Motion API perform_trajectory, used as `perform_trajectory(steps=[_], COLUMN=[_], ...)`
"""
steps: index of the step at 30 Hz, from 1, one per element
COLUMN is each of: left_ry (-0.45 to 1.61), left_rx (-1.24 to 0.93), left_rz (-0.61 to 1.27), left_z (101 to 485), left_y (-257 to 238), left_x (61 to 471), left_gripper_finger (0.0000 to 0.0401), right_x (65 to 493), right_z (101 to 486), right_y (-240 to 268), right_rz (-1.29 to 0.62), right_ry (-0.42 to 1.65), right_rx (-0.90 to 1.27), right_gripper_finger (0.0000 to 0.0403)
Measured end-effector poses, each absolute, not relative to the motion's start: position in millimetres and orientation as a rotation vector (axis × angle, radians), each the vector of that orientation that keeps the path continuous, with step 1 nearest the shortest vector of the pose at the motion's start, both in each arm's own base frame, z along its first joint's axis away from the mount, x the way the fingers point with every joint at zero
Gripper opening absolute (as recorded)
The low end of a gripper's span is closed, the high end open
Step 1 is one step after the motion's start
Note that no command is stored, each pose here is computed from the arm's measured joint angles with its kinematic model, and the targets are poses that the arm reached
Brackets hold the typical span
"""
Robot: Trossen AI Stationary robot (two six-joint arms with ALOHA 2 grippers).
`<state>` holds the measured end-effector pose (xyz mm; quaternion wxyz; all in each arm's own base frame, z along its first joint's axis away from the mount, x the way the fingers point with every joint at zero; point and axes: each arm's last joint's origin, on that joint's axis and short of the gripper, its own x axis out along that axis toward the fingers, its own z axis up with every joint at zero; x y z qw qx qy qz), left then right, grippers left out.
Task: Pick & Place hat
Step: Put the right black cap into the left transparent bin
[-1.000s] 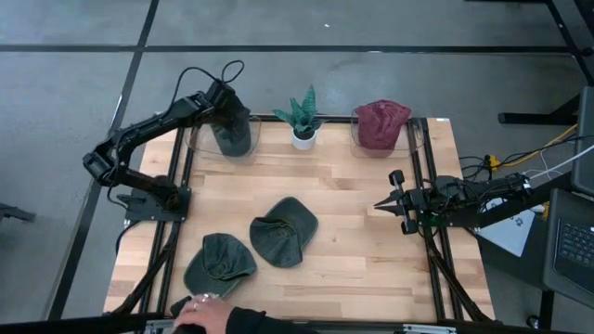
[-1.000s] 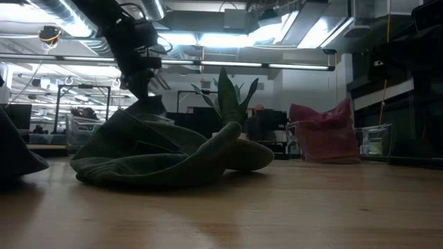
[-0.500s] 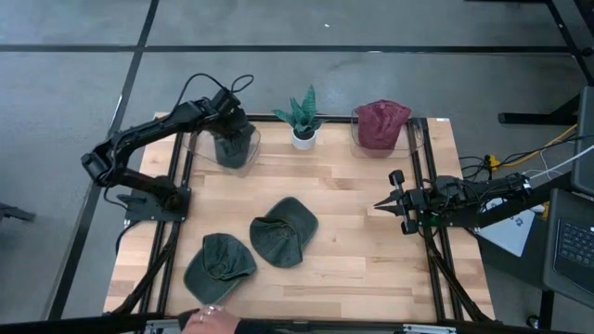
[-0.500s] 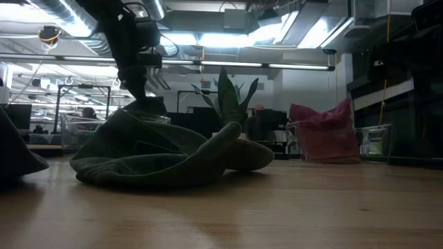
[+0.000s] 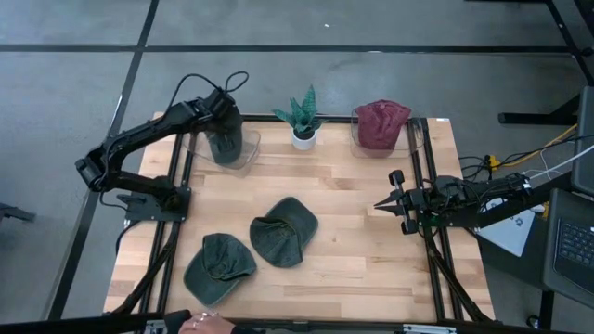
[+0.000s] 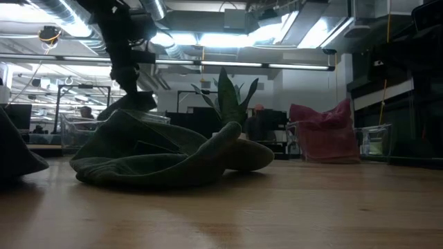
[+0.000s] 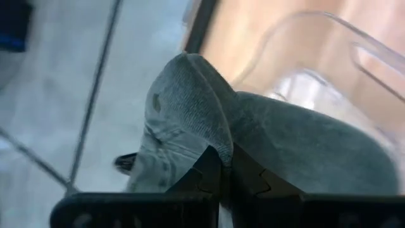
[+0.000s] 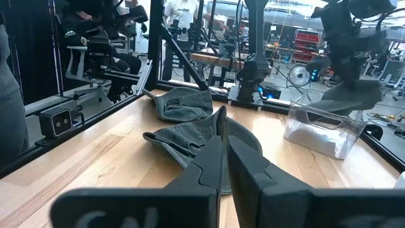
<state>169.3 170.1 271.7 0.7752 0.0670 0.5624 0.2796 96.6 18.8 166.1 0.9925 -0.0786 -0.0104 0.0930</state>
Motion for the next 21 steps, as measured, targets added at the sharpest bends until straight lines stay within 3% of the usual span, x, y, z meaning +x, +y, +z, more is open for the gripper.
perform_trajectory(steps=[10, 21], left_ry=[1.250, 1.084], left_rx=[0.146, 0.032], left_rz=[0.446, 0.143], left_z=[267.8, 264.6], left_y=[157.3, 143.6], left_x=[173.4, 185.0], left_gripper_finger=[0.0004, 0.0022], right_x=[96.6, 96.6], right_z=[166.1, 166.1], right_y=[18.8, 18.8], right_rz=[0.187, 0.186], right_ry=[-0.021, -0.021], right_rx=[-0.157, -0.158], right_gripper_finger=[0.0026, 0.0026])
